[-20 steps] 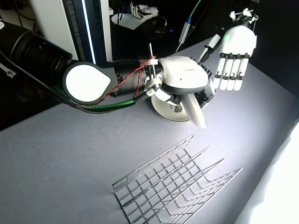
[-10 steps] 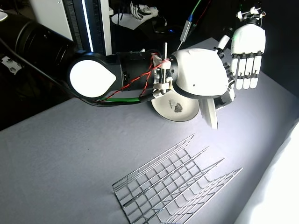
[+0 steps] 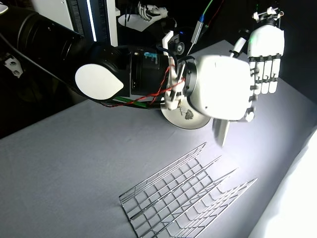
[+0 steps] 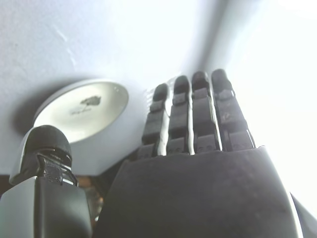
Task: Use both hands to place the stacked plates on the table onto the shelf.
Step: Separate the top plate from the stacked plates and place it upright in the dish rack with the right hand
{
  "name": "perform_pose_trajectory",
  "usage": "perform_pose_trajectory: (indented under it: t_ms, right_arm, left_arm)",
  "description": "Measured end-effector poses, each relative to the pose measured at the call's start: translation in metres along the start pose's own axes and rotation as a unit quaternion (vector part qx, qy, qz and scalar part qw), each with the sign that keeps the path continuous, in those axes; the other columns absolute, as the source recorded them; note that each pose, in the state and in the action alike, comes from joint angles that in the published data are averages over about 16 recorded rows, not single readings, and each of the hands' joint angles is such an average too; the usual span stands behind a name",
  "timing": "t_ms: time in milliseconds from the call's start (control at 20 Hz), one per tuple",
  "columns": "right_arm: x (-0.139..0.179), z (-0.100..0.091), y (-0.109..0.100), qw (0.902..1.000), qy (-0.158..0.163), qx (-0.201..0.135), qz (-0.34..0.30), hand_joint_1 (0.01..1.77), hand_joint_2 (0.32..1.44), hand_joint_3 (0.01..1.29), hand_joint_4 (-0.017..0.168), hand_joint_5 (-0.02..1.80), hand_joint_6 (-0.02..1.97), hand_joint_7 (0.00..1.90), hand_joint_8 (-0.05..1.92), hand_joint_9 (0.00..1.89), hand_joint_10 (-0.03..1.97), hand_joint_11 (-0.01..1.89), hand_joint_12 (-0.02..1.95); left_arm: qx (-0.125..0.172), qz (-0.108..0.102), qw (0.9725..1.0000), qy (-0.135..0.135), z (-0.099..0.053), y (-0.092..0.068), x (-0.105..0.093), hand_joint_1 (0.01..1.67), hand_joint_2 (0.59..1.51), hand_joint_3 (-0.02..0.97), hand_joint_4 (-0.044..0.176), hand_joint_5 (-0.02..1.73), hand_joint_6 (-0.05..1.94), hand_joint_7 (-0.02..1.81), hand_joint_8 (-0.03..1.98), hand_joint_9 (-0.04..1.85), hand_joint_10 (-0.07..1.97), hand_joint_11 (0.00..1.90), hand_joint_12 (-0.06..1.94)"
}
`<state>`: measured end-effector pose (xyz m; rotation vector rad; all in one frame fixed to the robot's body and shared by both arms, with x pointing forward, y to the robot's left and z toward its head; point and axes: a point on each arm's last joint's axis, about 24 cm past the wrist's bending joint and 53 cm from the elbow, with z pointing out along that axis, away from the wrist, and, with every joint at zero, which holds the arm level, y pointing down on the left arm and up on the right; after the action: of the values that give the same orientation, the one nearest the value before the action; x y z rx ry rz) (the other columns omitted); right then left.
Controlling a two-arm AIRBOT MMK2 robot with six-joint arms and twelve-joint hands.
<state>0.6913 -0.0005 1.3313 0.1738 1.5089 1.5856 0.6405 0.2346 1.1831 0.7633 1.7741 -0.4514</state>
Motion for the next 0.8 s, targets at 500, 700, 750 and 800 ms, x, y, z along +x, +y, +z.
perform_pose_trajectory:
  t_ms: [500, 700, 750, 800]
  right_arm:
    - [-0.027, 0.008, 0.006, 0.9989, -0.028, 0.009, 0.036, 1.37, 1.01, 0.01, -0.008, 0.87, 1.02, 0.98, 0.96, 0.96, 1.16, 0.75, 1.29]
    - [-0.042, 0.003, 0.002, 0.9985, -0.039, 0.021, 0.032, 1.37, 1.01, 0.01, -0.009, 0.88, 1.00, 0.99, 0.95, 0.96, 1.15, 0.74, 1.30]
    - [-0.045, 0.002, 0.001, 0.9984, -0.041, 0.024, 0.031, 1.37, 1.01, 0.01, -0.009, 0.88, 0.99, 0.99, 0.94, 0.96, 1.15, 0.74, 1.30]
    - [-0.049, 0.000, -0.001, 0.9982, -0.044, 0.028, 0.029, 1.37, 1.01, 0.01, -0.009, 0.88, 0.99, 1.00, 0.94, 0.96, 1.15, 0.74, 1.30]
  left_arm:
    - [0.008, 0.017, 0.9998, 0.011, 0.002, -0.003, 0.006, 0.01, 1.098, 0.007, 0.001, 0.09, 0.02, 0.13, 0.00, 0.12, 0.01, 0.02, 0.24]
    - [0.011, 0.023, 0.9996, 0.014, 0.002, -0.005, 0.008, 0.01, 1.098, 0.006, 0.001, 0.09, 0.02, 0.13, 0.00, 0.12, 0.01, 0.02, 0.26]
    - [0.012, 0.024, 0.9995, 0.015, 0.002, -0.005, 0.008, 0.01, 1.098, 0.006, 0.001, 0.09, 0.02, 0.13, 0.00, 0.12, 0.00, 0.02, 0.26]
    - [0.012, 0.025, 0.9995, 0.015, 0.002, -0.005, 0.008, 0.01, 1.098, 0.006, 0.001, 0.09, 0.02, 0.13, 0.00, 0.13, 0.00, 0.02, 0.26]
